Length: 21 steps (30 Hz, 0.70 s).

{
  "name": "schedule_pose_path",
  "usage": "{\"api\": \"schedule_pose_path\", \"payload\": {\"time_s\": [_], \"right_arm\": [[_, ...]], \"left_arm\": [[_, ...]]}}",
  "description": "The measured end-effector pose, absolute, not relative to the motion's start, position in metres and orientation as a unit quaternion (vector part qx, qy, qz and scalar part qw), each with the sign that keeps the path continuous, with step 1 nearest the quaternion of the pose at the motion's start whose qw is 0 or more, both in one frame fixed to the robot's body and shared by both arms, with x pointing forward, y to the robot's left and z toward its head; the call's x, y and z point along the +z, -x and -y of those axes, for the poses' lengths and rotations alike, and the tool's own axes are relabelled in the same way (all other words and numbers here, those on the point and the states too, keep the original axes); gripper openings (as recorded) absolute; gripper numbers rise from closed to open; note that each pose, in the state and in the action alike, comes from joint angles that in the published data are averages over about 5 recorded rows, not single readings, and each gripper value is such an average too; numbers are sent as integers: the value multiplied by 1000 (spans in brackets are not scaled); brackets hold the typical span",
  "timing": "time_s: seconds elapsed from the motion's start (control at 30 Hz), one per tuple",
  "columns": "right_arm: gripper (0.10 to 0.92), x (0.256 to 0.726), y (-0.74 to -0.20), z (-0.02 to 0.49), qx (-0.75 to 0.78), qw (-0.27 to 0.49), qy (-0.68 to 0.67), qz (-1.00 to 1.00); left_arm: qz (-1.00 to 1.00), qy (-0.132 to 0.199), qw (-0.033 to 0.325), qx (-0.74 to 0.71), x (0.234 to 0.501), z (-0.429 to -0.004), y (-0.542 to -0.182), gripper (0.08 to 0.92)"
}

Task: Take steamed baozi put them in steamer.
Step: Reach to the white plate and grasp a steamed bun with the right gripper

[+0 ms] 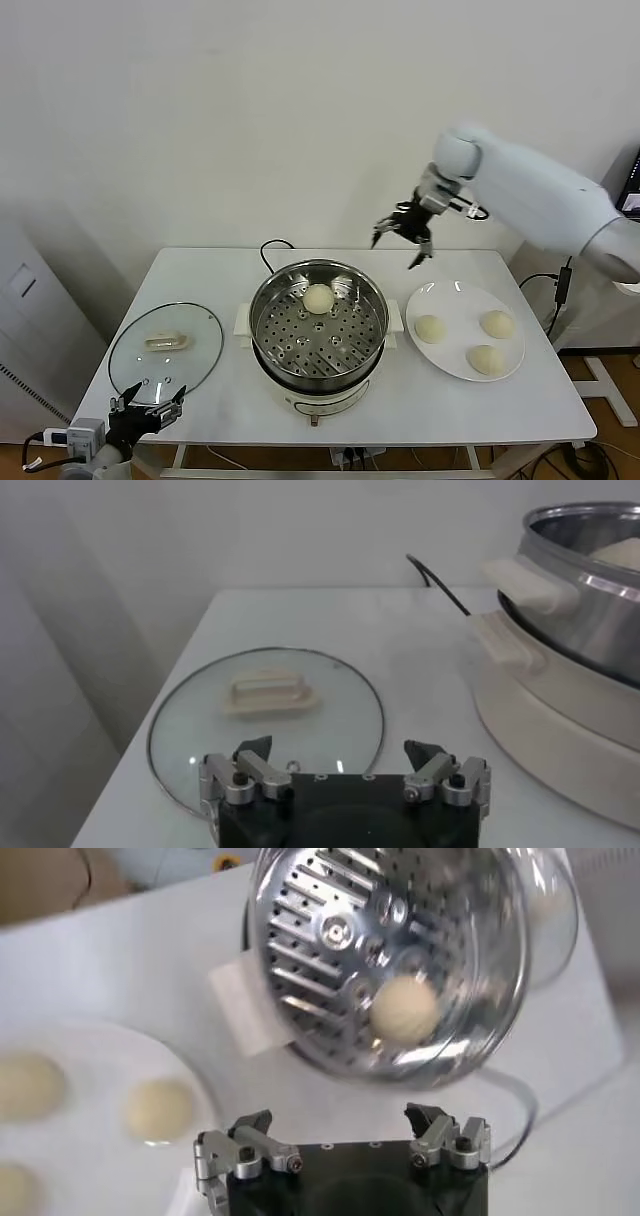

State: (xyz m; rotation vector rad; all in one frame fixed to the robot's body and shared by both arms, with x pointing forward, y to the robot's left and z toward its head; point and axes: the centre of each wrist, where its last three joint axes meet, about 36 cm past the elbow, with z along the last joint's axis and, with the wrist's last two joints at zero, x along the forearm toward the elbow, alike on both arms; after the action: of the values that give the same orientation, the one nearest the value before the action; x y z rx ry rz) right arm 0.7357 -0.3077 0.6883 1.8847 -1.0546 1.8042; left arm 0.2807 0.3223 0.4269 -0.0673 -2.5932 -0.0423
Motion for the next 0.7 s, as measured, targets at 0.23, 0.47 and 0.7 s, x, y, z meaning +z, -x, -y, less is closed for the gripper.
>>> {"api": "schedule_pose_path", "payload": {"time_s": [0.23, 0.47, 0.7], "right_arm": [[823, 657, -736, 349, 580, 260, -628, 450], [823, 610, -735, 370, 539, 318, -608, 489], [823, 560, -731, 378, 510, 351, -600, 506]], "left_arm": [[962, 24, 271, -14, 426, -322, -281, 823], [962, 24, 271, -14, 427, -322, -282, 823], [962, 25, 273, -13, 425, -322, -283, 823]]}}
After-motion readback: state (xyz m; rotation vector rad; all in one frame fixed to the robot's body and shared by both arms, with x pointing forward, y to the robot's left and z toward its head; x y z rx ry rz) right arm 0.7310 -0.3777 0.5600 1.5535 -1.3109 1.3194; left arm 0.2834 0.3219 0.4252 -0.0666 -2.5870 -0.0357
